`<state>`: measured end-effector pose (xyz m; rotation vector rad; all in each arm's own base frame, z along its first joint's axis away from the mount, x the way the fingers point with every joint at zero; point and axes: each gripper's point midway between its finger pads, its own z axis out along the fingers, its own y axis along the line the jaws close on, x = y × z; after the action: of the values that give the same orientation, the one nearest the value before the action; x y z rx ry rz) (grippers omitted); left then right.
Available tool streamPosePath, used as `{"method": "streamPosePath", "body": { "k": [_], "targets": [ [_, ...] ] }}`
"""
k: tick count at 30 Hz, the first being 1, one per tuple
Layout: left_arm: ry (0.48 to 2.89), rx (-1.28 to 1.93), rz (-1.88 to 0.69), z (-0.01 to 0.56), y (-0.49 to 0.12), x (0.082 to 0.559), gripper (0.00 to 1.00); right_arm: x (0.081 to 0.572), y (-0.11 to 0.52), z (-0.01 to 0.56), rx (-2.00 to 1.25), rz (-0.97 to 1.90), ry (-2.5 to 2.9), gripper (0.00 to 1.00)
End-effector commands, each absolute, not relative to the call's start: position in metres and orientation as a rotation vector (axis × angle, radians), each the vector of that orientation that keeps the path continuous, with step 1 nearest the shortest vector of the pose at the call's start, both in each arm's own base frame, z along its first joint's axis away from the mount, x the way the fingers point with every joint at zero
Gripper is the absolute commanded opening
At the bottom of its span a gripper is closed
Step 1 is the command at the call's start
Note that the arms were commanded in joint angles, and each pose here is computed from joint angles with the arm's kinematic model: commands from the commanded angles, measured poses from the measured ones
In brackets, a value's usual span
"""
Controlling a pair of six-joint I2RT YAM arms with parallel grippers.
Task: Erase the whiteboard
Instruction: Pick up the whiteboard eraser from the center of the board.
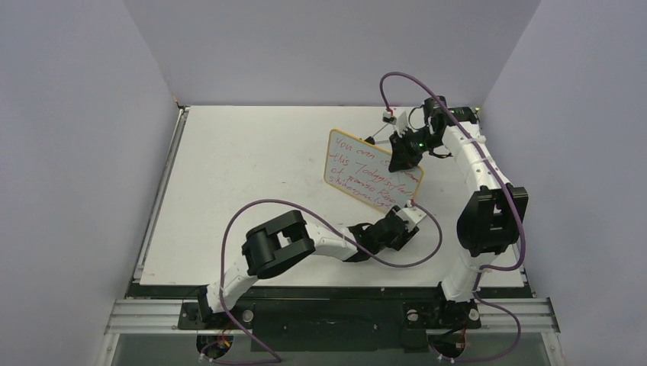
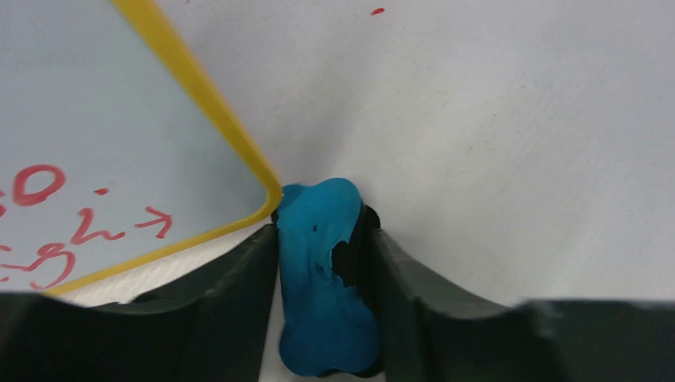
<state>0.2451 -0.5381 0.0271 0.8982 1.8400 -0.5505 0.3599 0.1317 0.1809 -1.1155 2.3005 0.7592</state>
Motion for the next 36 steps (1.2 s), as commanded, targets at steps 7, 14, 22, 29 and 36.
{"method": "streamPosePath", "body": {
  "k": [7,14,22,29,36],
  "targets": [
    [1.947,1.043,-0.502,0.014,-0.526,0.223,0.00,0.363,0.133,0.196,-1.120,0.785,2.231,0.00],
    [1.902,0.822,-0.726,0.091,-0.452,0.194,0.00,0.354,0.134,0.190,-1.172,0.803,2.230,0.00],
    [1.974,0.526,-0.499,0.075,-0.311,0.216,0.00,0.332,0.154,0.182,-1.313,0.830,2.201,0.00],
    [2.087,0.423,-0.312,0.029,-0.242,0.228,0.00,0.327,0.160,0.176,-1.343,0.837,2.210,0.00],
    [2.195,0.487,-0.309,0.012,-0.246,0.222,0.26,0.325,0.160,0.174,-1.351,0.835,2.215,0.00]
  ]
}}
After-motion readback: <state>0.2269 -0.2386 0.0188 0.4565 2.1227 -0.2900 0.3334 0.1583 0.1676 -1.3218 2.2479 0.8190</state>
